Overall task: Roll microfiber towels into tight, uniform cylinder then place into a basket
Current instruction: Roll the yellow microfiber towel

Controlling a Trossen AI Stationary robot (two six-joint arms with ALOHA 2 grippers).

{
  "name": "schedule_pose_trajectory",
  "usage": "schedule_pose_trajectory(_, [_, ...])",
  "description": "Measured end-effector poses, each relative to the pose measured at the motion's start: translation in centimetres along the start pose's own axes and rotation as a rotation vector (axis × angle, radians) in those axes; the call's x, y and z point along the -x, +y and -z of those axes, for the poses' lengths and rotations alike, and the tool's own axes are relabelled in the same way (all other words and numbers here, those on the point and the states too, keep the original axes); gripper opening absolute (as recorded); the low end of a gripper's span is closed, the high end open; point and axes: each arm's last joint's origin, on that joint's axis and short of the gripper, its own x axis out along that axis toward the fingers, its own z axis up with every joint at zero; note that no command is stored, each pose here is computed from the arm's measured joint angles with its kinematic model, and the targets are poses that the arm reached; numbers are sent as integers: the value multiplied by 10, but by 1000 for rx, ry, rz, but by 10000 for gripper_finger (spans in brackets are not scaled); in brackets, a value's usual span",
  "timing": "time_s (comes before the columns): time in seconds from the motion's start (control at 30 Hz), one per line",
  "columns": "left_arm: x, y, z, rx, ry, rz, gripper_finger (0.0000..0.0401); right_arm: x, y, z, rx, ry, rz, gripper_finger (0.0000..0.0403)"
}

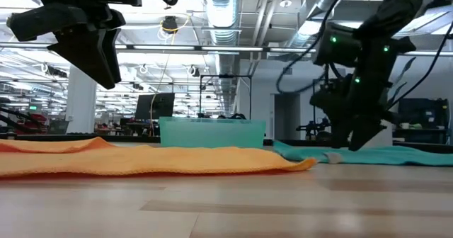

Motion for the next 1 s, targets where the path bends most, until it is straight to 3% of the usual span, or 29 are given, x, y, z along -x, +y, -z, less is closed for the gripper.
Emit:
schedule_pose_trajectory(0.2, [0,0,0,0,0,0,158,2,-17,7,-58,-22,229,237])
schedule_pose_trajectory(0.43, [0,0,0,0,0,0,158,8,-9,10,34,-30,235,237])
schedule_pose_trajectory(0.83, [0,0,0,-16,0,-1,158,63,63,-1,333,-201,-25,237])
schedule_pose_trajectory(1.0, [0,0,0,-16,3,0,158,81,94,13,432,-289,-253,237])
